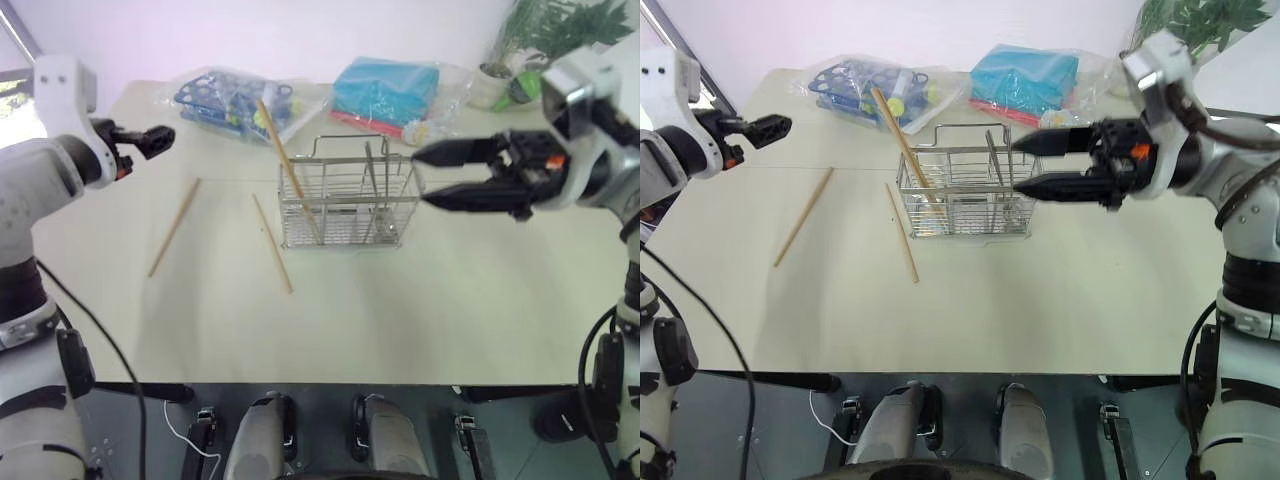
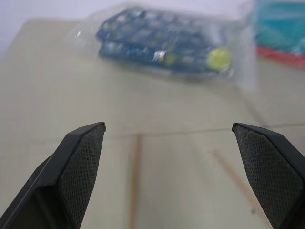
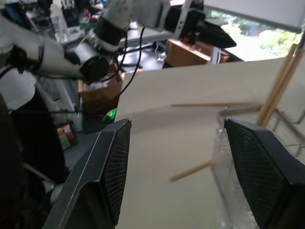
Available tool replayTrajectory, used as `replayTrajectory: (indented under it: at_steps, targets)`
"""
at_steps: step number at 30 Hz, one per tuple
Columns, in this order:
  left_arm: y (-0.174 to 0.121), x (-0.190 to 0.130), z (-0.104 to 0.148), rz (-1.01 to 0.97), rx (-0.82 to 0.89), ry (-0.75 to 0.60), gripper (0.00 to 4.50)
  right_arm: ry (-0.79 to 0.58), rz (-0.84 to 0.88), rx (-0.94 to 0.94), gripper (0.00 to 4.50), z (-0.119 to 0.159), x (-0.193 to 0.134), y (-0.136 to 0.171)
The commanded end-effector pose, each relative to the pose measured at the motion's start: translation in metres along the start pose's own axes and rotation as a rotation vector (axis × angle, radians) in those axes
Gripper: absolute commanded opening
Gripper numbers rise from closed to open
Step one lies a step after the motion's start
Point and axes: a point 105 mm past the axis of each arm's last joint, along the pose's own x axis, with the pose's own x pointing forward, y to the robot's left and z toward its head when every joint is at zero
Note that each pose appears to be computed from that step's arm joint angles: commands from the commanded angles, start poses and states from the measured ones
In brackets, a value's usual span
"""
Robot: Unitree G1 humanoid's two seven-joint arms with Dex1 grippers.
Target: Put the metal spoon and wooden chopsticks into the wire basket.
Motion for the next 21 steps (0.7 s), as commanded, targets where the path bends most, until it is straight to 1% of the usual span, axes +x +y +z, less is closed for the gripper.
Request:
replayTrajectory:
  at_steps: [1,5,9,14,21]
  targets:
    - [0.009,0.01,-0.003,0.038,0.007,0.061,4.5,0.03,-0.004,-0.058,3.17,-0.006,0.004,0.005]
    - [0.012,0.03,-0.019,0.018,0.049,0.159,4.5,0.021,-0.028,-0.053,3.17,-0.011,0.006,0.001]
    - [0.008,0.055,-0.046,-0.06,0.046,0.284,4.5,0.017,-0.062,-0.065,3.17,-0.012,0.006,-0.004]
    - [0.018,0.072,-0.059,-0.034,0.115,0.332,4.5,0.02,-0.09,-0.066,3.17,-0.011,0.002,-0.004]
    - [0.023,0.084,-0.087,-0.017,0.08,0.407,4.5,0.033,-0.129,-0.059,3.17,-0.013,-0.002,-0.003]
